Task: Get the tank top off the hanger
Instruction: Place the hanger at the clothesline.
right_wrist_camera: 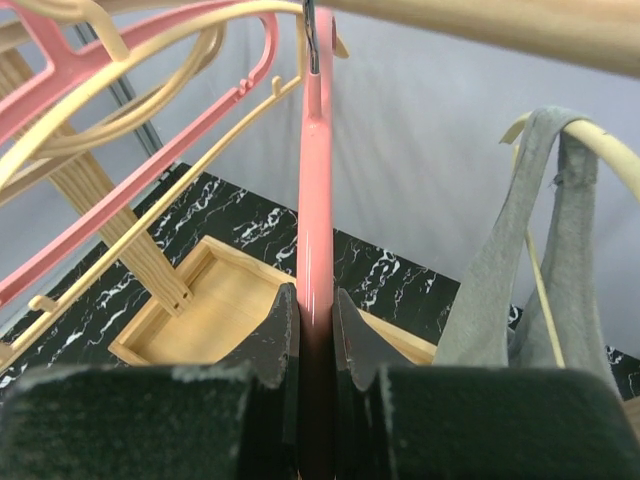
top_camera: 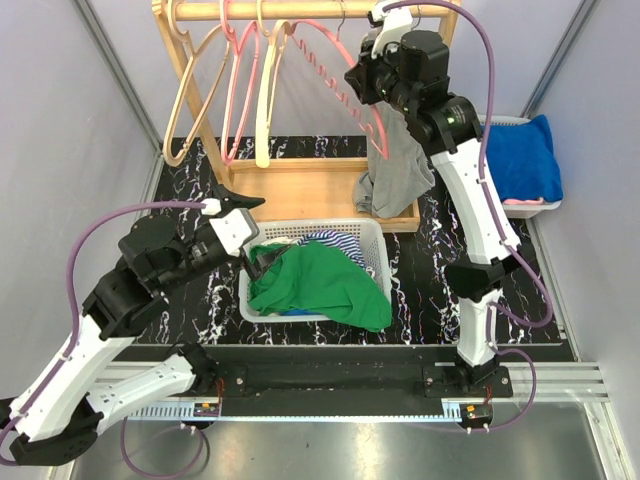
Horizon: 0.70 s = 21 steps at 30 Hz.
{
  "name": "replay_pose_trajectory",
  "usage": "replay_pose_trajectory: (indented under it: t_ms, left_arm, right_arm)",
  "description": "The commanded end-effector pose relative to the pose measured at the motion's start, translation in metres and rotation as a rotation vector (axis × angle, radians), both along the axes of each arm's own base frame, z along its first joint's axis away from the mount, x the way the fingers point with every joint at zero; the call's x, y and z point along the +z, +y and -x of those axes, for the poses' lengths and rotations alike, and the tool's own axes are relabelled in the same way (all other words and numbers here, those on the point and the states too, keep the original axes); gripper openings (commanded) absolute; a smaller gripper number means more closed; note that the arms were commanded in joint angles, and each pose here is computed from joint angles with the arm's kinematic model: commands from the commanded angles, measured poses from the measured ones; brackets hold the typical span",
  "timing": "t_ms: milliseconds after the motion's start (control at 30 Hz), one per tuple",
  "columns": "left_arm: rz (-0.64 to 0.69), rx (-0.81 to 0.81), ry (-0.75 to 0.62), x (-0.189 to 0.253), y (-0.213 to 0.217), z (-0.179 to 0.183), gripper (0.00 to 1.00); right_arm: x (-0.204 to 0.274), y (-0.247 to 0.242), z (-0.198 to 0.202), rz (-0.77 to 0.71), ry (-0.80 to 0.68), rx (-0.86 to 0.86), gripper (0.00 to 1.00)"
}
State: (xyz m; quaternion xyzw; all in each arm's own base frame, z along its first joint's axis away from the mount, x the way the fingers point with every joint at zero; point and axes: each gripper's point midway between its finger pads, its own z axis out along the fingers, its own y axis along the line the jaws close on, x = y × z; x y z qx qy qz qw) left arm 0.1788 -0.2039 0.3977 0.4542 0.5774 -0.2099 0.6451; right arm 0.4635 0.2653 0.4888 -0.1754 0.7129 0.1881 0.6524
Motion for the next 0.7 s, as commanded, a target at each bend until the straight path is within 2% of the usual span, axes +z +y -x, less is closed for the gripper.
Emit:
replay_pose_trajectory:
  t_ms: [0,500,667]
  left_arm:
    - [0.051,-0.033,-0.079,0.03,0.0,0.007,0.99]
    - [0.083,-0.031,-0.133,0.047,0.0,0.006,0.99]
    - [0.089,-0.028,-0.151,0.051,0.001,0.006,0.99]
  right_arm:
    - [0.023,0.007,-0.006,-0.054,-0.078,-0.018,0.0]
    - [0.013,0.063,0.005,-0.008,-0.132,-0.079,0.0]
    - [0.006,0.079,0.009,-0.035,-0.107,-0.038,0.06]
